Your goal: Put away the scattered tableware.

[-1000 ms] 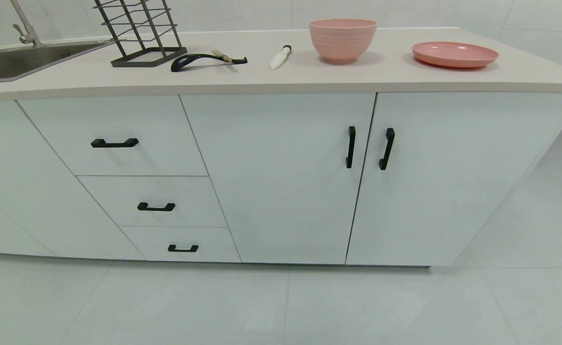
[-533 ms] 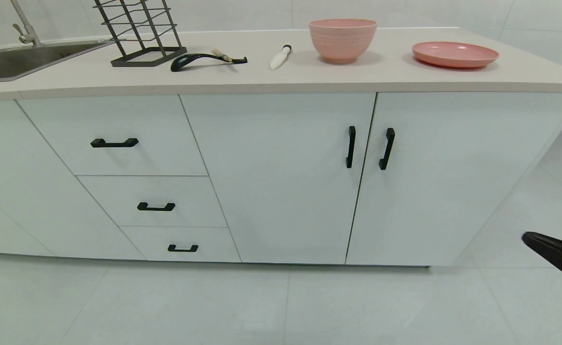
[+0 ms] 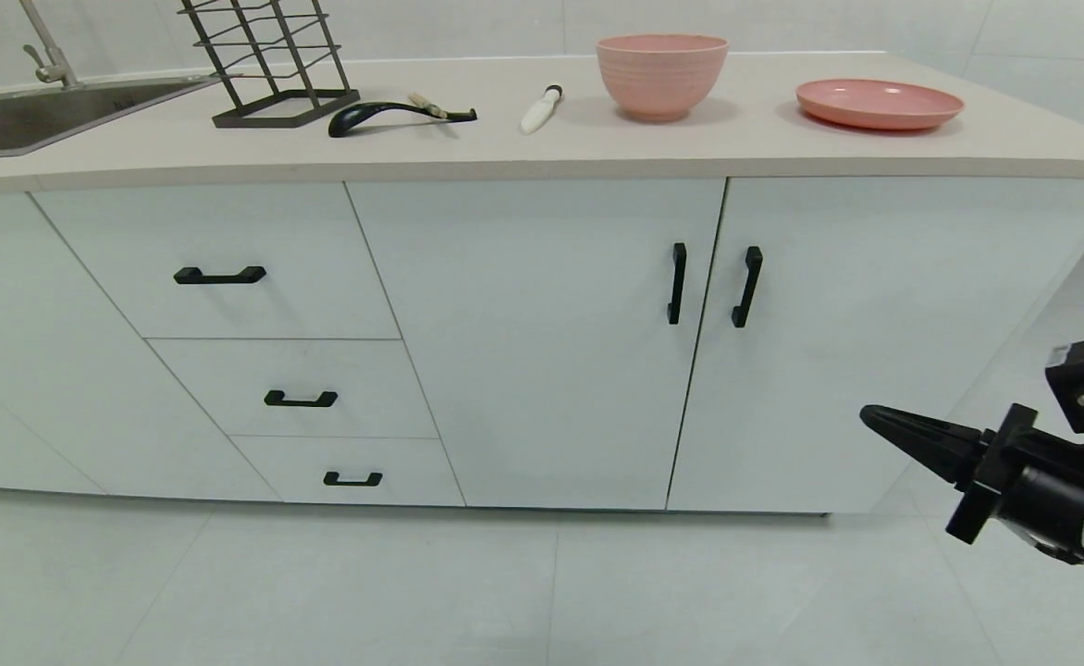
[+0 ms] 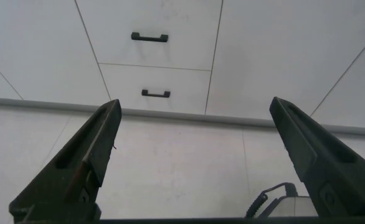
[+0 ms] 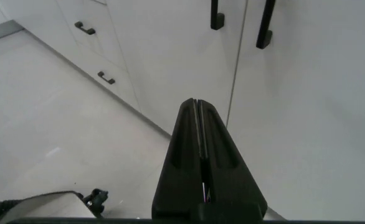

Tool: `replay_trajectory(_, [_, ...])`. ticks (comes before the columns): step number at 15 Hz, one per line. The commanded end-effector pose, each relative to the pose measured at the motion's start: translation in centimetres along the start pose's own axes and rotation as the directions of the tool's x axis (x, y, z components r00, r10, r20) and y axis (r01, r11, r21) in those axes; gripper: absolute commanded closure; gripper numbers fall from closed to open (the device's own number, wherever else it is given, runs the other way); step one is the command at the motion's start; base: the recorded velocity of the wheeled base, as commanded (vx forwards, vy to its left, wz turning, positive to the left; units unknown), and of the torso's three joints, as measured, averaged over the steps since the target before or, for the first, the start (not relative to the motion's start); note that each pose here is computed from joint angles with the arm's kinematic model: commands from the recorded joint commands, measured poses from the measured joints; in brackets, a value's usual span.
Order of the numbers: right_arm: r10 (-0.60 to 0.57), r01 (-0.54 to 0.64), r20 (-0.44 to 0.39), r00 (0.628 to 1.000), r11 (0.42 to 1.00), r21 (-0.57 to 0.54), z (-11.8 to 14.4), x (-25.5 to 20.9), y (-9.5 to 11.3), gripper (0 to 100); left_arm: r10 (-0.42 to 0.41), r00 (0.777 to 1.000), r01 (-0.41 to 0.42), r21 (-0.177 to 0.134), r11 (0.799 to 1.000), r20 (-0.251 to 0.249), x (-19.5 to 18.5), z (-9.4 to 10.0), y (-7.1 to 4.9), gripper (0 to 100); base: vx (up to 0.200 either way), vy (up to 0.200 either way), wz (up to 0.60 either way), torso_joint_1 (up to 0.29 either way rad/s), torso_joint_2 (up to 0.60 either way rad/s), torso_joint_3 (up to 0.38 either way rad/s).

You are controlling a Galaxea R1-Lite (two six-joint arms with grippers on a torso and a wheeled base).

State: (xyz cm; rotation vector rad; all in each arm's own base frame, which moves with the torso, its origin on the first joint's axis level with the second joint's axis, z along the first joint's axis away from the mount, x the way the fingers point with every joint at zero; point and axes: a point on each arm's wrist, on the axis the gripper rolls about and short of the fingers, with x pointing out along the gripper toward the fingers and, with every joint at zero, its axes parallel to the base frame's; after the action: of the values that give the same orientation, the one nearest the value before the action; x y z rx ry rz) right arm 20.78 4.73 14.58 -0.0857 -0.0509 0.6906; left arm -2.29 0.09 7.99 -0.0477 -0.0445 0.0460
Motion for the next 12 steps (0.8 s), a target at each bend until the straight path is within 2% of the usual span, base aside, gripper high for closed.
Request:
replay_trajectory(1, [0.012,-0.012,-0.003,1.000,1.000,0.000,-0.8,3.0,-1.6,100,-0.010,0.984,0.012,-0.007,1.000,0.179,-0.2,1.8,-0.1,0,0.000,0.000,0.00,0.000,0.00,0.000])
replay_trajectory(2, [0.012,-0.012,0.017,1.000,1.000,-0.011,-0.6,4.0,-2.1,100,-0.043,0.957,0.045,-0.001,0.999,0.287,-0.4,3.0,-0.2,0,0.000,0.000,0.00,0.000,0.00,0.000])
replay_trajectory(3, [0.026,-0.025,0.040,0.999,0.999,-0.024,-0.2,4.9,-2.2,100,-0.119,0.937,0.121,0.014,0.992,0.328,-0.7,3.8,-0.4,0,0.000,0.000,0.00,0.000,0.00,0.000])
replay_trajectory(4, [0.045,-0.042,0.065,0.997,0.998,-0.037,0.3,5.8,-2.1,100,-0.188,0.918,0.198,0.007,0.980,0.348,-1.1,5.6,-0.6,0,0.000,0.000,0.00,0.000,0.00,0.000])
replay_trajectory(6, [0.063,-0.060,0.071,0.996,0.997,-0.041,0.4,6.4,-1.8,100,-0.307,0.907,0.319,0.005,0.948,0.289,-0.1,10.0,-0.9,0,0.000,0.000,0.00,0.000,0.00,0.000])
replay_trajectory(8, [0.068,-0.064,0.082,0.994,0.997,-0.048,0.6,6.3,-1.7,100,-0.421,0.880,0.431,0.003,0.902,0.222,1.7,12.0,-1.2,0,0.000,0.000,0.00,0.000,0.00,0.000])
replay_trajectory(10, [0.099,-0.085,0.158,0.983,0.992,-0.093,2.6,6.6,-1.0,100,-0.499,0.858,0.506,-0.027,0.862,0.123,3.9,12.1,-1.7,0,0.000,0.000,0.00,0.000,0.00,0.000])
replay_trajectory(11, [0.123,-0.107,0.170,0.978,0.989,-0.100,3.0,6.6,-0.3,100,-0.535,0.843,0.538,-0.066,0.841,0.055,5.0,11.5,-2.1,0,0.000,0.000,0.00,0.000,0.00,0.000])
replay_trajectory(12, [0.139,-0.122,0.179,0.974,0.987,-0.105,3.3,6.4,0.3,100,-0.569,0.822,0.568,-0.091,0.818,0.021,5.8,11.1,-2.4,0,0.000,0.000,0.00,0.000,0.00,0.000])
